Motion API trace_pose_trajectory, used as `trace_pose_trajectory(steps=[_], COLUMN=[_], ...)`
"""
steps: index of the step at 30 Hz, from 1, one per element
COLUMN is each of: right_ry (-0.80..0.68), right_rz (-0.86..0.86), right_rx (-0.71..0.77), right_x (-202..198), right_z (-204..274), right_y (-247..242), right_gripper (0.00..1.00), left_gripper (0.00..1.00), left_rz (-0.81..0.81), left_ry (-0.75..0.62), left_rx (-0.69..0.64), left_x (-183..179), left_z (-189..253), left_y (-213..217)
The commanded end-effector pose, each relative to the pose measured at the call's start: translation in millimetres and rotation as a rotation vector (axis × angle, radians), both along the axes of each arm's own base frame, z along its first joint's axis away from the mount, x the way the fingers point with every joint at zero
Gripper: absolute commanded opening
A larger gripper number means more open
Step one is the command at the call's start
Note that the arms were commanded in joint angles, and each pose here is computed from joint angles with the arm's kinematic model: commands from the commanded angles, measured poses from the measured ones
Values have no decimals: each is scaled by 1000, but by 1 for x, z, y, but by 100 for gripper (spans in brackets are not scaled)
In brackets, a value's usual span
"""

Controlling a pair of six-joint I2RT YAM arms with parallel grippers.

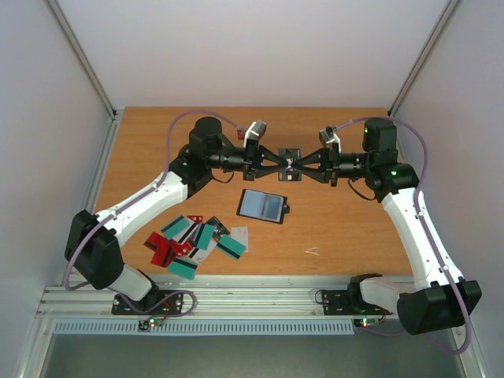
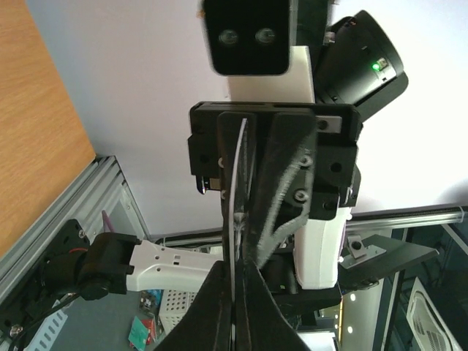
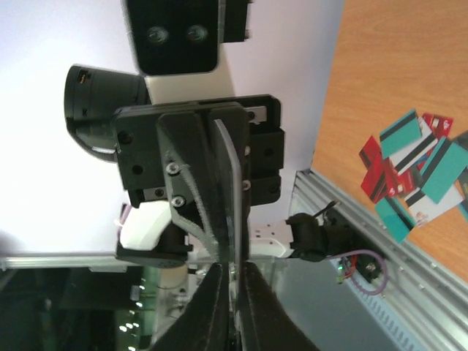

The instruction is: Put the credit cards into the card holder

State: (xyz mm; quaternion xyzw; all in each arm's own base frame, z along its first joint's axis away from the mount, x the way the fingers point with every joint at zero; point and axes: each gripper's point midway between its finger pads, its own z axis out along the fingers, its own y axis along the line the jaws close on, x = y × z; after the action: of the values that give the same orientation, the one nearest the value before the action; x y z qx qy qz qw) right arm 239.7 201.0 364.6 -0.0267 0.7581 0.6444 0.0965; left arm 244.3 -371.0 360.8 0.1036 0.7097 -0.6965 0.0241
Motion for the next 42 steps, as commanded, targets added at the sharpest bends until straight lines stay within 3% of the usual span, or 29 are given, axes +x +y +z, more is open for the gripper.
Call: trace_pose_trajectory(steps=[1,3,6,9,11,15,22,30,42], right_ry=[-15,-3,21,102,130,136,176,193,164], right_rz=[28,22,-12,-83,-109,-135,-110,-90,-121], right_rx=[26,21,-26,-130,-171,-251,-341,-421,-460], right_x=[-3,-3,-2,-1,-2,-2,6,28,55], right_z=[5,0,-14,-43,-56,-88,-166,-232,-287], right_y=[0,0,-3,-10,-13,-19,-11,16,37], right_gripper=[2,1,1,1,1,1,1,1,1], left_gripper=[2,6,21,46,50,46,36,33,25], left_rz=[-45,-41,-21,42,99,150,149,130,90], left_ry=[-26,-16,11,13,-18,-57,-119,-138,-181], left_rx=[-1,15,85,261,428,765,1012,1120,1178], left_x=[-5,-4,-1,6,14,26,53,79,100], left_z=[5,0,-12,-39,-63,-122,-203,-265,-290], left_y=[-5,-5,-3,9,27,66,88,93,90])
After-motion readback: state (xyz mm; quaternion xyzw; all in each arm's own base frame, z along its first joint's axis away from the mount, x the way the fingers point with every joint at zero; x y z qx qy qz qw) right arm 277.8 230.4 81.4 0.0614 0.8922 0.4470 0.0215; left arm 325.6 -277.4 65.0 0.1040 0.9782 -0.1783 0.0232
